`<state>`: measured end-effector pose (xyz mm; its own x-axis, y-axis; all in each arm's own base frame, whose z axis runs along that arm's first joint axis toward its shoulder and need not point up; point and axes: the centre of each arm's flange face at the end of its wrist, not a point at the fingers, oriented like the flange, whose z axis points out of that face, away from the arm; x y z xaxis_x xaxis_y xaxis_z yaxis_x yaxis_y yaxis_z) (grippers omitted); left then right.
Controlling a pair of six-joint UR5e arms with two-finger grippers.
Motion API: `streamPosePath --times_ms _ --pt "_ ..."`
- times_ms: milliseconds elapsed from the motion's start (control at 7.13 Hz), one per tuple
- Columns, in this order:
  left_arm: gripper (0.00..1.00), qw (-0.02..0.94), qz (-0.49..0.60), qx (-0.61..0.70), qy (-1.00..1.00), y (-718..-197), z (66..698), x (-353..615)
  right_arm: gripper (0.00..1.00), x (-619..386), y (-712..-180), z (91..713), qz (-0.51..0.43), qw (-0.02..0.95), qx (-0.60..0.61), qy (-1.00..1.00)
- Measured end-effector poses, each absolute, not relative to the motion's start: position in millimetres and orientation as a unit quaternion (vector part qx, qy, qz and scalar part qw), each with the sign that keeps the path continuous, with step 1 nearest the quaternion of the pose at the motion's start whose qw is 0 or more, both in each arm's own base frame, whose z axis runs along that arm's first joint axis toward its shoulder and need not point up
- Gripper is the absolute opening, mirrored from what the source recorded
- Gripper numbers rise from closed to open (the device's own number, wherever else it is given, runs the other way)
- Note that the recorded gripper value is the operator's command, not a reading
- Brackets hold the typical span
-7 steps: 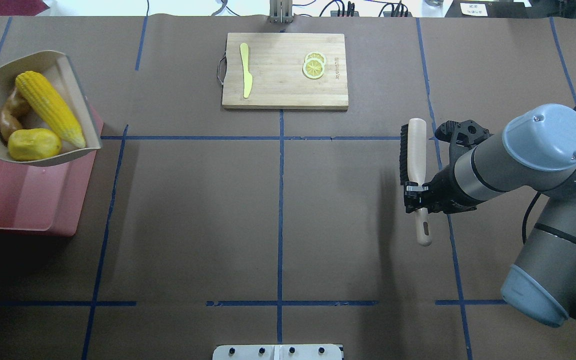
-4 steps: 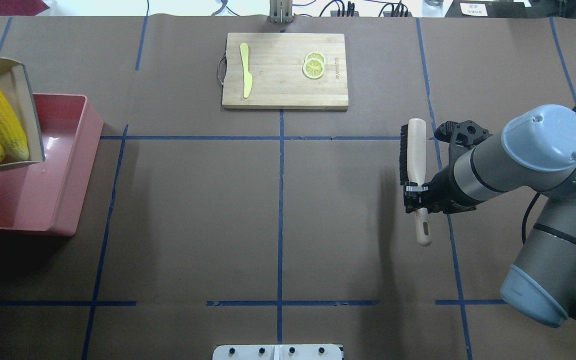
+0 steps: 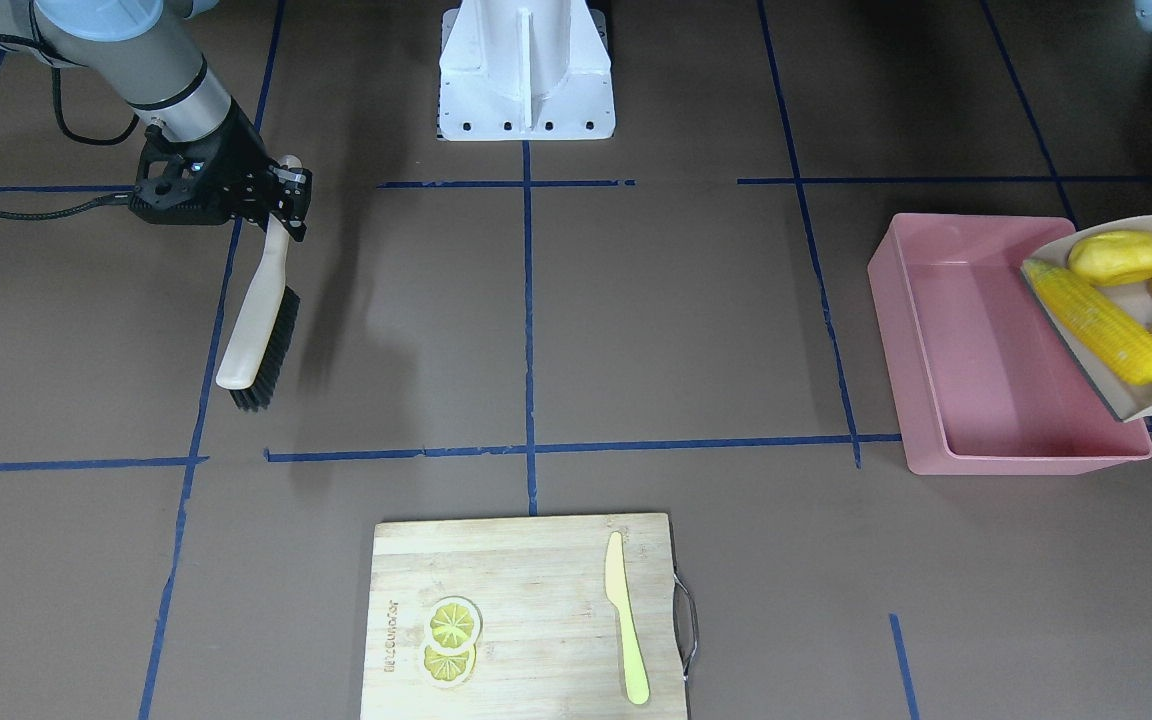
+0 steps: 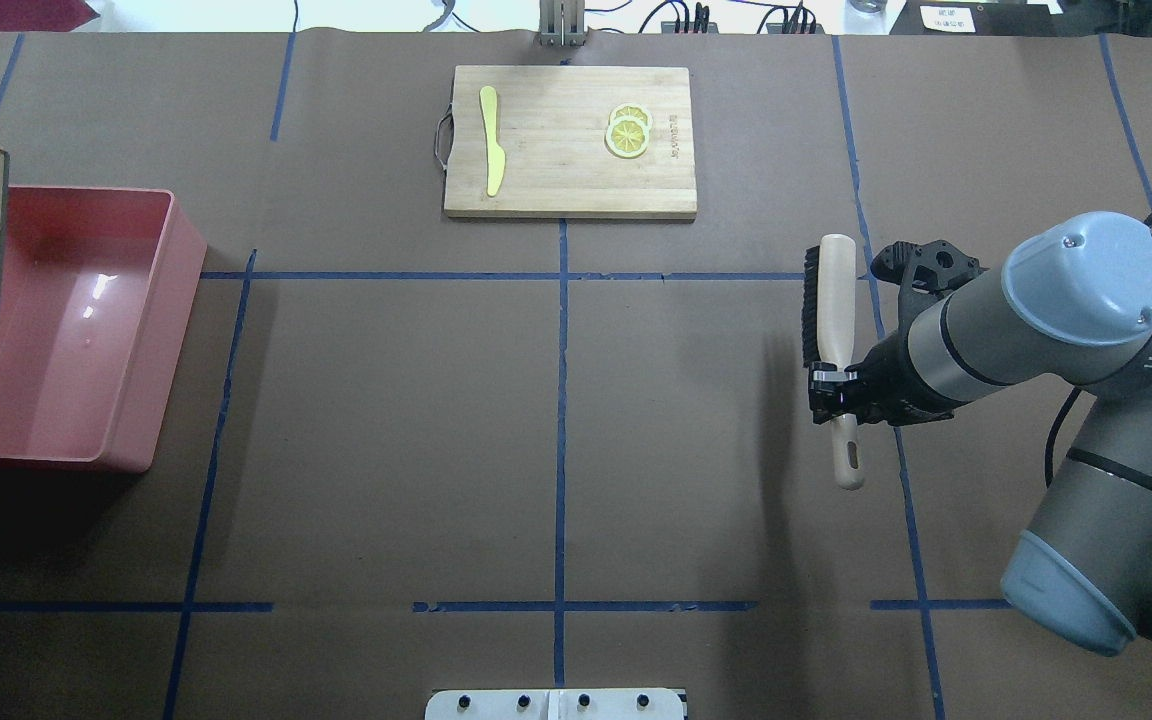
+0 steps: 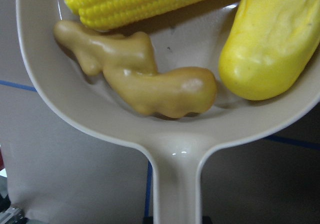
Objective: Sweep and dump trash into bin
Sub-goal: 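Tilt the dustpan with the left gripper to dump produce into the bin, then bring the empty dustpan back and lower it onto the table with the left gripper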
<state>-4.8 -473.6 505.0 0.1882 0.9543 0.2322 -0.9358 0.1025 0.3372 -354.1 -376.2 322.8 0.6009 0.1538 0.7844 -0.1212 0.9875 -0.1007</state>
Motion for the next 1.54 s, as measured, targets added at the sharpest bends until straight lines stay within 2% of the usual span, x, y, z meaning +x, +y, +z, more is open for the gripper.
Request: streamPosePath --times_ms 842,1262,1543 --pt "0.00 0.664 0.725 0.177 -0.050 -494 489 31 0.00 -360 -378 328 0.076 0.896 -0.021 -0.436" --pt "0.00 0.675 0.701 0.232 0.016 -501 461 48 0.00 -364 -377 327 0.075 0.896 -0.023 -0.437" --pt "0.00 0.682 0.660 0.296 0.109 -524 413 85 0.00 -369 -376 328 0.074 0.897 -0.026 -0.435"
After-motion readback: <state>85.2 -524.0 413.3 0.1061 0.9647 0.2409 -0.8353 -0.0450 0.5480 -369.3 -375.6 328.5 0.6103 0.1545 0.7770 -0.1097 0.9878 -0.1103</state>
